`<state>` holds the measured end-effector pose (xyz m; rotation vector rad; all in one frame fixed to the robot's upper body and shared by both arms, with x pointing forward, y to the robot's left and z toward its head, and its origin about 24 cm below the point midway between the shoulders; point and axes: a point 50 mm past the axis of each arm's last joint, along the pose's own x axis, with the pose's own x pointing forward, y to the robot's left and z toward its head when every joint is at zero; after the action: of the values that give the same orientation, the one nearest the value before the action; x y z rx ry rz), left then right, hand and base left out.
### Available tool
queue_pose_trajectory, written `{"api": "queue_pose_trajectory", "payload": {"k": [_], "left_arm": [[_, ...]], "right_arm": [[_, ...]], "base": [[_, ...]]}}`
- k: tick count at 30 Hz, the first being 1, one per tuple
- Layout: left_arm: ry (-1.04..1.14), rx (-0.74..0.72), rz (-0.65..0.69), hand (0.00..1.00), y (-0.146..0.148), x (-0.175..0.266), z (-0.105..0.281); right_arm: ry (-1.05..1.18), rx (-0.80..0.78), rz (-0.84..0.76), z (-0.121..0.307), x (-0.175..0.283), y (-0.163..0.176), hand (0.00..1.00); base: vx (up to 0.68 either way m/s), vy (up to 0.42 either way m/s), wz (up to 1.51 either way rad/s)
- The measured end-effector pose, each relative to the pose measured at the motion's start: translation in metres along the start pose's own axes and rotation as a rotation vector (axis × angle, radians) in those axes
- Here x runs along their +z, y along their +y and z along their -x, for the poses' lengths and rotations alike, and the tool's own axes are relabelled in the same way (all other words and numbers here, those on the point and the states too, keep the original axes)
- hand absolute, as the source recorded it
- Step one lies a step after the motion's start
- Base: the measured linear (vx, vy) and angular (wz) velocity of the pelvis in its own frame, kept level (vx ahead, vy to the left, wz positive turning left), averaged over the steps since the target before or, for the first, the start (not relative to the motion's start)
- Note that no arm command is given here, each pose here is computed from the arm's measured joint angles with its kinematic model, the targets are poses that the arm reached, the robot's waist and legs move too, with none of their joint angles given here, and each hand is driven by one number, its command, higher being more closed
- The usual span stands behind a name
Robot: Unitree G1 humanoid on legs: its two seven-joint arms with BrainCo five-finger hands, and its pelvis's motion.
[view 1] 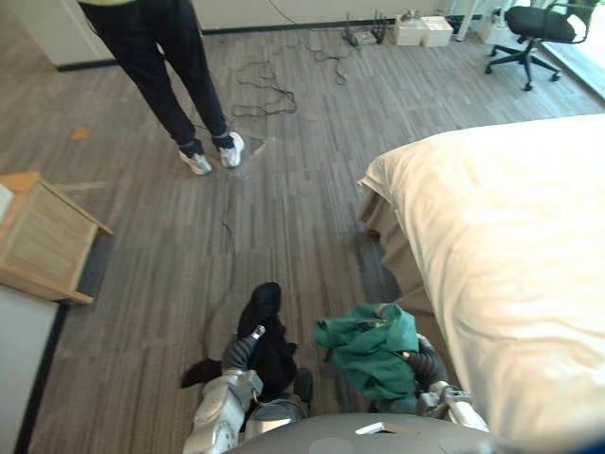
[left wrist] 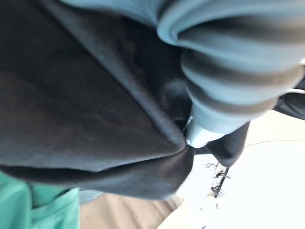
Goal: Tidy the bed and pick cloth on bed and put in laundry
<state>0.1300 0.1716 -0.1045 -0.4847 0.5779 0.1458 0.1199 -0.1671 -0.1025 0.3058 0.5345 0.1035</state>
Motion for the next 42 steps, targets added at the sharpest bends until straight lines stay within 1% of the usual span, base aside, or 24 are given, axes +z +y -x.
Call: {"api": "queue_pose_trajectory", "payload": {"k": [4,5,10,13,18,20,24,29,33,35,38,42], "left_arm": [[-0.012,-0.013,0.000,1.00,-0.003,0.003,-0.001],[0.039,-0.036,-0.021,1.00,-0.001,-0.011,0.009],[0.039,-0.034,-0.020,1.00,-0.001,-0.011,0.010],[0.038,-0.014,-0.017,1.00,0.003,-0.016,0.016],[0.009,-0.003,-0.025,1.00,-0.001,-0.020,0.020],[-0.045,-0.012,-0.036,1.00,-0.002,-0.011,0.015],[-0.065,-0.010,-0.016,1.00,-0.003,-0.009,0.015],[-0.053,0.000,0.002,1.00,-0.003,-0.014,0.018],[-0.018,-0.001,0.030,1.00,-0.005,-0.027,0.026],[-0.022,-0.001,0.036,1.00,-0.004,-0.027,0.027],[-0.020,0.001,0.023,1.00,0.003,-0.027,0.032],[0.007,-0.011,-0.033,1.00,0.006,-0.028,0.034]], "right_arm": [[0.014,-0.002,-0.019,0.002,-0.005,0.003,1.00],[0.032,0.040,-0.038,0.009,-0.014,0.018,1.00],[0.035,0.037,-0.040,0.010,-0.015,0.018,1.00],[0.033,0.022,-0.045,0.014,-0.018,0.018,1.00],[0.049,-0.065,-0.071,0.027,-0.027,0.011,1.00],[0.042,-0.111,-0.075,0.026,-0.027,0.007,1.00],[0.017,-0.175,-0.059,0.025,-0.020,-0.005,1.00],[-0.029,-0.159,-0.020,0.015,-0.006,-0.009,1.00],[-0.014,-0.141,-0.016,0.015,-0.009,-0.005,1.00],[0.002,-0.136,0.004,0.018,-0.013,-0.005,1.00],[0.035,-0.156,-0.009,0.030,-0.022,-0.010,1.00],[0.050,-0.145,-0.025,0.032,-0.026,-0.004,1.00]], "base": [[0.07,-0.061,0.02],[0.00,0.000,0.00],[0.00,-0.001,-0.06],[-0.02,-0.027,-0.35],[0.04,-0.025,-0.07],[0.03,-0.015,0.63],[0.01,0.004,1.05],[-0.08,0.017,0.44],[-0.16,0.038,-0.02],[-0.02,0.100,-0.03],[0.14,0.091,0.12],[0.16,0.161,0.51]]}}
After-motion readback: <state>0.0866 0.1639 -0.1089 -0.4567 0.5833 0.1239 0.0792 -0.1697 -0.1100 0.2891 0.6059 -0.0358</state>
